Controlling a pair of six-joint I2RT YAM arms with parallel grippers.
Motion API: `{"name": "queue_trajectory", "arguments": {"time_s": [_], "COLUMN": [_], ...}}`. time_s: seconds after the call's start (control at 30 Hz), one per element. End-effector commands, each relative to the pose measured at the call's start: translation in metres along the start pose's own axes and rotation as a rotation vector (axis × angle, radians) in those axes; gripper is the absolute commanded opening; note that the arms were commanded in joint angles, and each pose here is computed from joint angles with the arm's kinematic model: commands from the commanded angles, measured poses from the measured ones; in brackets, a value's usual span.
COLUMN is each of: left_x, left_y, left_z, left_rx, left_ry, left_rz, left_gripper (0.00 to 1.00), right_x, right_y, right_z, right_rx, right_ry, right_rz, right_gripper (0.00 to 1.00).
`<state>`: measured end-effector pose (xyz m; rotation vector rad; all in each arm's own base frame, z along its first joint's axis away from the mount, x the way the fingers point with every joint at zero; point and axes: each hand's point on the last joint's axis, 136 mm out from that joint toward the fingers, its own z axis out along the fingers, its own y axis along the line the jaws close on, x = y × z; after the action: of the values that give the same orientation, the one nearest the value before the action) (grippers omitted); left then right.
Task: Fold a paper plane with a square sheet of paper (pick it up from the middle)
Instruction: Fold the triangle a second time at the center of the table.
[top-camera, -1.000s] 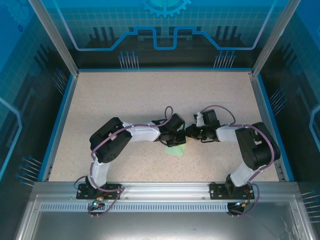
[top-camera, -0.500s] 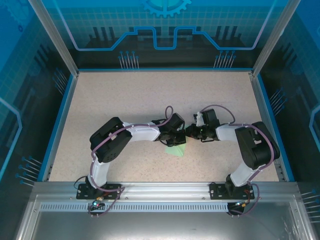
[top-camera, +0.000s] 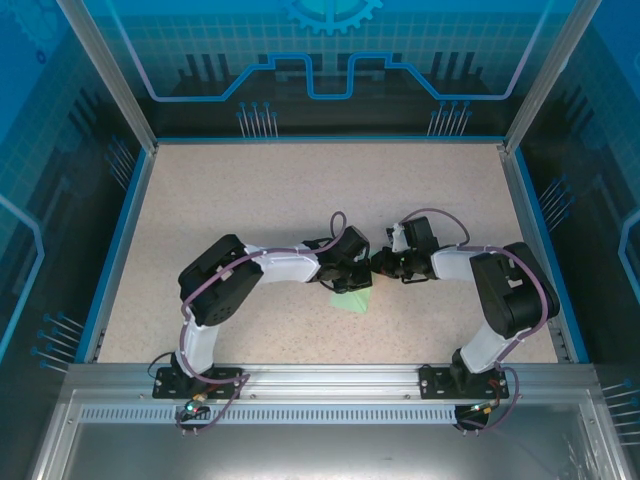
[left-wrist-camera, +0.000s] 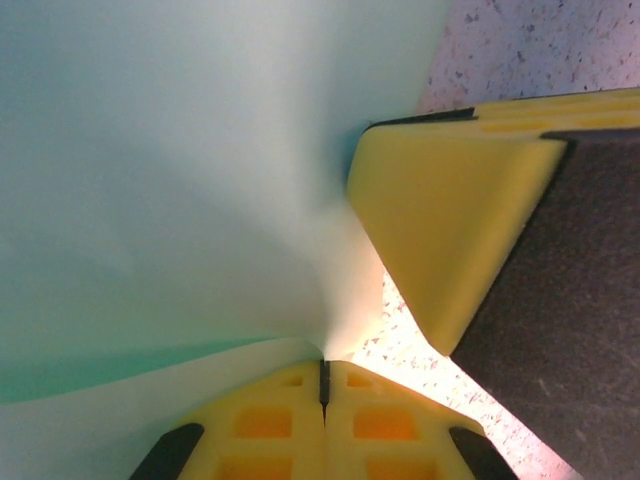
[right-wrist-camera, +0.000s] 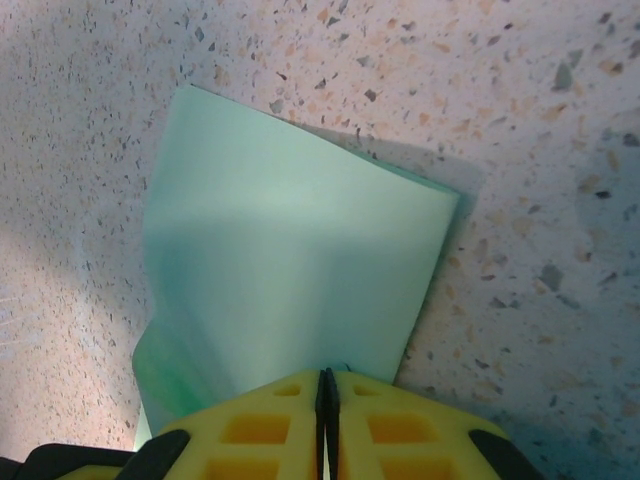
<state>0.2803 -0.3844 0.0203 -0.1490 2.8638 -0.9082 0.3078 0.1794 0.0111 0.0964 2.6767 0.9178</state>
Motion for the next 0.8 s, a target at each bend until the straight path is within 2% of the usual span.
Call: {"name": "queue_trajectory", "arguments": {"time_s": [0.0, 0.77], "left_x": [-0.005, 0.002], "left_y": [-0.011, 0.013], "left_z": [-0.015, 0.011], "left_rx": [0.039, -0.024], "left_ry": [-0.032, 0.011], "left_rz": [0.024, 0.006], "left_gripper": [0.04, 0.04], "right_x": [0.019, 0.017], "right_y": [-0.029, -0.025], "right_z": [0.006, 0.003], "right_rx": [0.111, 0.099], "right_ry": [0.058, 0.048], "right_rz": [0.030, 0.020], "right_gripper": [0.12, 0.13]}}
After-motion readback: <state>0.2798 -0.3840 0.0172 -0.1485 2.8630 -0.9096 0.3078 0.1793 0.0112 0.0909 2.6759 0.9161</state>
